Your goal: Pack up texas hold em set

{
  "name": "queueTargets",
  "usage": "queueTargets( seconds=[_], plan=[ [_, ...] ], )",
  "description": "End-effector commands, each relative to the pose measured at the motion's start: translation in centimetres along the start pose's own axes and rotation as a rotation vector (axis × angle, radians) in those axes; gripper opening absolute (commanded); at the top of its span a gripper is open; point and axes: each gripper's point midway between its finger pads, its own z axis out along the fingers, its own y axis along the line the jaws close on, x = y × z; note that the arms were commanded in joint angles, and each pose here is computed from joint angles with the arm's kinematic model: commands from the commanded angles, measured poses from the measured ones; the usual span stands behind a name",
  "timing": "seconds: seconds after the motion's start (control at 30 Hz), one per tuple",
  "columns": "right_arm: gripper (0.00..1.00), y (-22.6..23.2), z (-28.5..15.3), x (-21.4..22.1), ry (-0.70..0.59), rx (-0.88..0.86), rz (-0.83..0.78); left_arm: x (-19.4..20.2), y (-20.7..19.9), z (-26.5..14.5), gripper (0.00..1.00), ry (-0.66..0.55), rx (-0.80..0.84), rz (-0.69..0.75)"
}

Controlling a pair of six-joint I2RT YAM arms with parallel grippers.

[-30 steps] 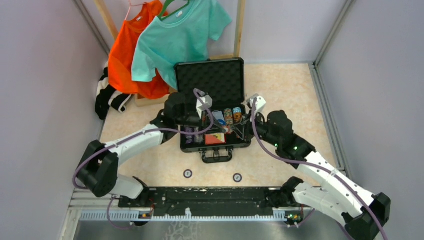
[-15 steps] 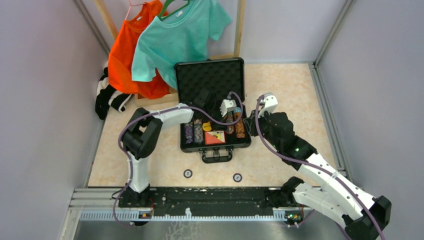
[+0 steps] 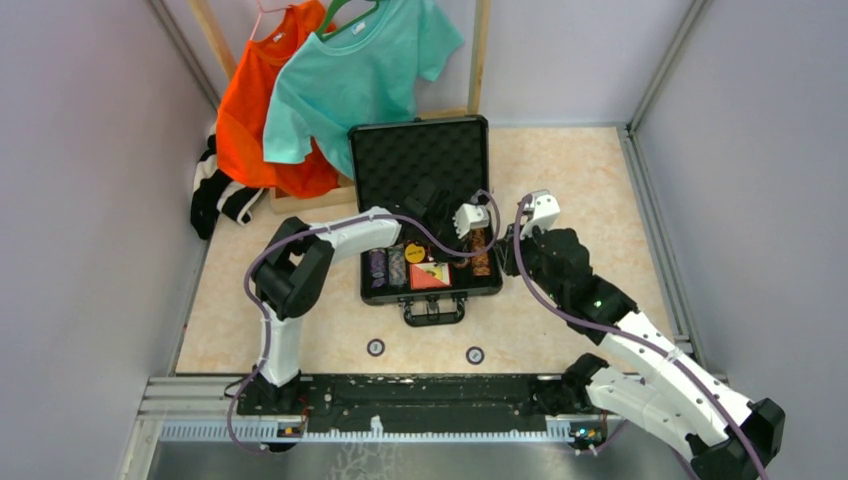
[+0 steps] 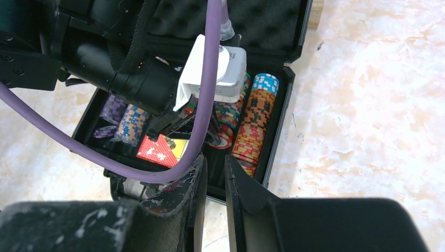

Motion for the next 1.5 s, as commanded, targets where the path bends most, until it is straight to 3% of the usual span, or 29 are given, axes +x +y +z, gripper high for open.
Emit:
queueTargets(
  seconds=[0.0,0.2,0.87,1.03,1.13,1.3,1.37,1.43,1.47],
  plan=[
    [0.19,0.0,-0.1,-1.6,-0.053,-0.003,0.006,0.7,0.3,0.9,0.20,0.043,-0.026,0.025],
    [0.20,0.3,0.1,-1.5,-0.049,-0.012,0.005,0.7,0.4,0.8,0.38,0.049,-0.040,0.028],
    [0.20,0.8,0.3,-1.2,-0.038,-0.039,0.014,-3.9,3.9,-4.2,0.44,-0.012,-0.326,0.104],
    [0.23,0.8,0.7,0.3,0.018,-0.038,0.030,-6.6,3.9,-8.0,0.44,-0.130,-0.439,0.115],
    [0.38,1.3,0.9,2.4,0.113,-0.067,0.016,-7.5,3.6,-11.6,0.44,-0.224,-0.551,0.091],
    [0.40,3.0,0.9,6.1,0.234,-0.060,-0.031,-8.2,2.0,-18.6,0.44,-0.443,-0.723,-0.006],
    [0.42,4.4,0.7,7.2,0.264,-0.051,-0.081,-7.4,1.9,-21.5,0.59,-0.525,-0.810,-0.158],
    [0.45,5.5,0.8,8.8,0.326,-0.031,-0.128,-5.5,1.9,-23.5,0.92,-0.574,-0.891,-0.289],
    [0.46,6.0,0.9,9.5,0.346,-0.015,-0.148,-4.4,2.0,-24.1,0.98,-0.584,-0.924,-0.346]
  ],
)
